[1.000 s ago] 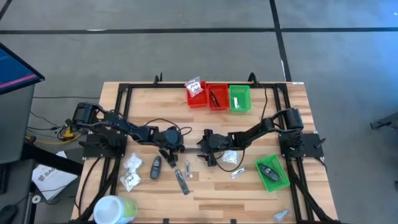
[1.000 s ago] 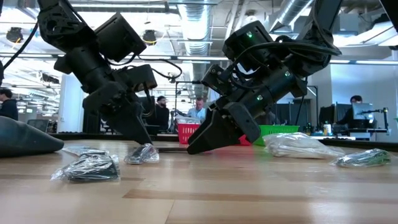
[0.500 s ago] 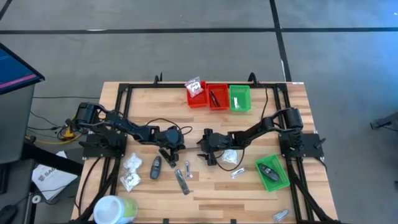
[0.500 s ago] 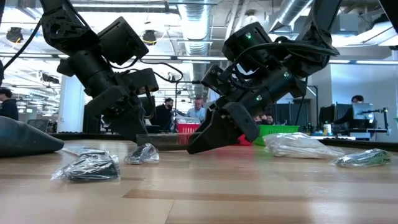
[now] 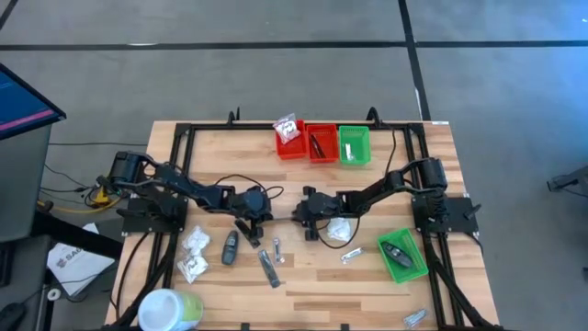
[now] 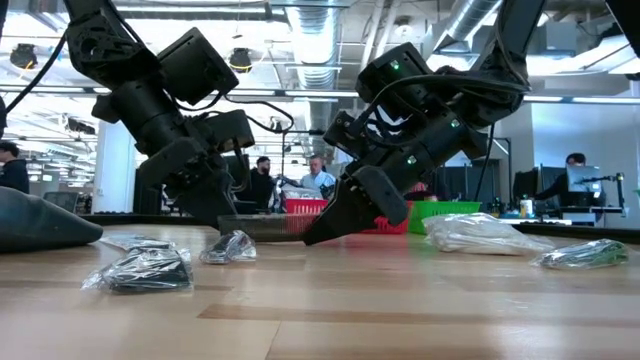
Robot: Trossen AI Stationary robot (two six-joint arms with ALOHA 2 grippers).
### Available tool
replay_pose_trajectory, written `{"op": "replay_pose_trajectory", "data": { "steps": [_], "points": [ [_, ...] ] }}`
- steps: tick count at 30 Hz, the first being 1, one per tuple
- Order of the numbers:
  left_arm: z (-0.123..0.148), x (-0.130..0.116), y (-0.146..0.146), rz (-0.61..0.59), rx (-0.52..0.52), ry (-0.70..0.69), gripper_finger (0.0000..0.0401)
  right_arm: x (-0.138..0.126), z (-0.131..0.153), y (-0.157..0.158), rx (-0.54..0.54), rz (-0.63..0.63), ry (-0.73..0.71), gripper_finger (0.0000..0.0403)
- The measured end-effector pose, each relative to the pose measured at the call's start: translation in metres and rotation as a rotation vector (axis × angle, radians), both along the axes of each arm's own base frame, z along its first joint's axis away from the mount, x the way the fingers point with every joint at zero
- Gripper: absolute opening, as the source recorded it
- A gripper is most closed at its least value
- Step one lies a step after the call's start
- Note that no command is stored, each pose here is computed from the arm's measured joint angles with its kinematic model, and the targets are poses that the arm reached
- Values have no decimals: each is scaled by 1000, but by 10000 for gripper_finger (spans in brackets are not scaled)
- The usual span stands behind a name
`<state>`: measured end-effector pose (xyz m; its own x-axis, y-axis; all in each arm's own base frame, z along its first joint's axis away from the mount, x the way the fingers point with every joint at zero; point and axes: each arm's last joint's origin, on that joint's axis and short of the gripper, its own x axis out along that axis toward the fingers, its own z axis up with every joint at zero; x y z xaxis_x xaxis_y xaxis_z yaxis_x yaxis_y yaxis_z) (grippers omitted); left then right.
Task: Pick & Place Travel size toiletries
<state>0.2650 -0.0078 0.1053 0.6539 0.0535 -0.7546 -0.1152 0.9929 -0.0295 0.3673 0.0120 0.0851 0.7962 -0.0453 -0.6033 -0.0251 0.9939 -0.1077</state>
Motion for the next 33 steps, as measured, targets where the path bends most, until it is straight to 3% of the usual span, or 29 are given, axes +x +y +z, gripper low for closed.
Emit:
{"op": "replay_pose_trajectory", "data": {
  "steps": [4,9,12,16,21,24,33],
  "points": [
    [16,-2,0,52,66,-71,1,0,-1,0,3,2,12,18],
    [36,-17,-4,174,218,-166,1,-2,5,0,15,-23,17,19],
    [48,-33,-7,300,302,-249,1,-5,26,-3,11,-77,-18,8],
    [56,-55,-9,416,342,-339,1,-12,64,-10,-37,-265,-93,12],
    [61,-71,-7,451,305,-411,2,-25,97,-26,-69,-578,-188,5],
    [62,-74,-6,456,298,-427,2,-32,100,-41,-24,-719,-194,4],
    [59,-70,-7,450,294,-428,2,-50,85,-98,21,-943,-79,2]
  ]
}}
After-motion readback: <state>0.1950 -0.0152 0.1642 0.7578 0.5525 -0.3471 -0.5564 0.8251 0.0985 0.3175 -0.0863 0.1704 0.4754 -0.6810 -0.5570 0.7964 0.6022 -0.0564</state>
